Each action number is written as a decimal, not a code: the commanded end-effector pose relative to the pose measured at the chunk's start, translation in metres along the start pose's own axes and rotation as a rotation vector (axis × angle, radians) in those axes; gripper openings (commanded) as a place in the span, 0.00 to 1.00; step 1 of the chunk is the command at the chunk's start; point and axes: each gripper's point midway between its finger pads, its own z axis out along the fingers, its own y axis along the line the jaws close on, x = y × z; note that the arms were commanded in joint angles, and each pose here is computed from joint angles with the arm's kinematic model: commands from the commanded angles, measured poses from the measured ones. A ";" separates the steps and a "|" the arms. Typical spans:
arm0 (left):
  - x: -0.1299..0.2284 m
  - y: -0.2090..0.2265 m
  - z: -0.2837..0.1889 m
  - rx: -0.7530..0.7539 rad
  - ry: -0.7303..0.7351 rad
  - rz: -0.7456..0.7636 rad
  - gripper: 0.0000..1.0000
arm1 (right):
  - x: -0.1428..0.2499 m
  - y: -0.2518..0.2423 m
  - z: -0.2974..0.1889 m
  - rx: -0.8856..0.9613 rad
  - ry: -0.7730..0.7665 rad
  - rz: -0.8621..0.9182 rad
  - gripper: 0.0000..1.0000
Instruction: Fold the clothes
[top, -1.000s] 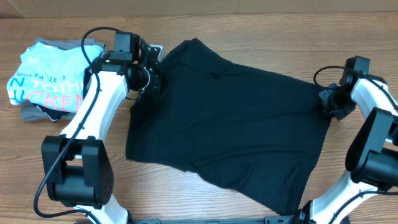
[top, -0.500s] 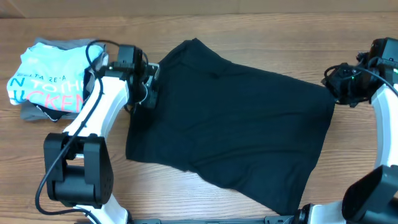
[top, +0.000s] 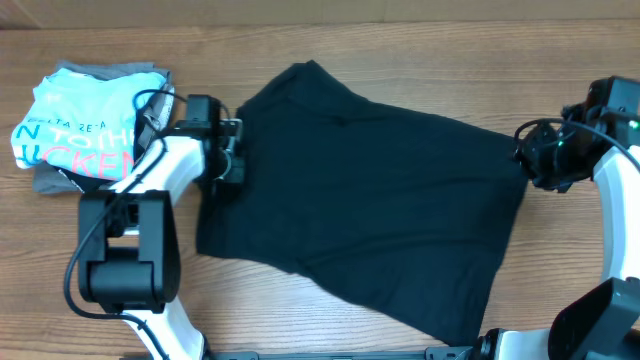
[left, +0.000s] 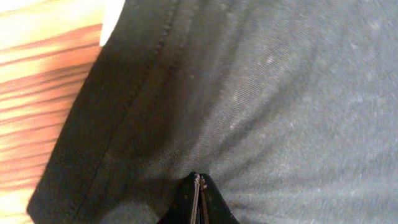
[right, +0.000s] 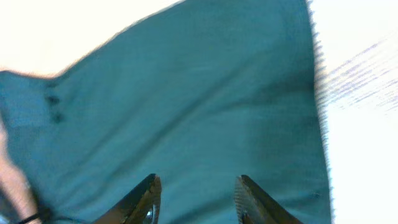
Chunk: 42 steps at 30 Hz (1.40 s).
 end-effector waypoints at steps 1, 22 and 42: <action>0.053 0.073 0.024 -0.193 0.168 -0.182 0.04 | 0.008 -0.022 0.024 0.064 -0.013 0.067 0.29; -0.014 0.008 -0.073 0.181 -0.179 -0.060 0.36 | 0.040 -0.095 0.135 0.240 -0.142 0.298 0.04; -0.035 -0.063 -0.064 0.143 -0.268 0.323 0.34 | -0.056 -0.005 0.029 -0.243 -0.158 0.022 0.37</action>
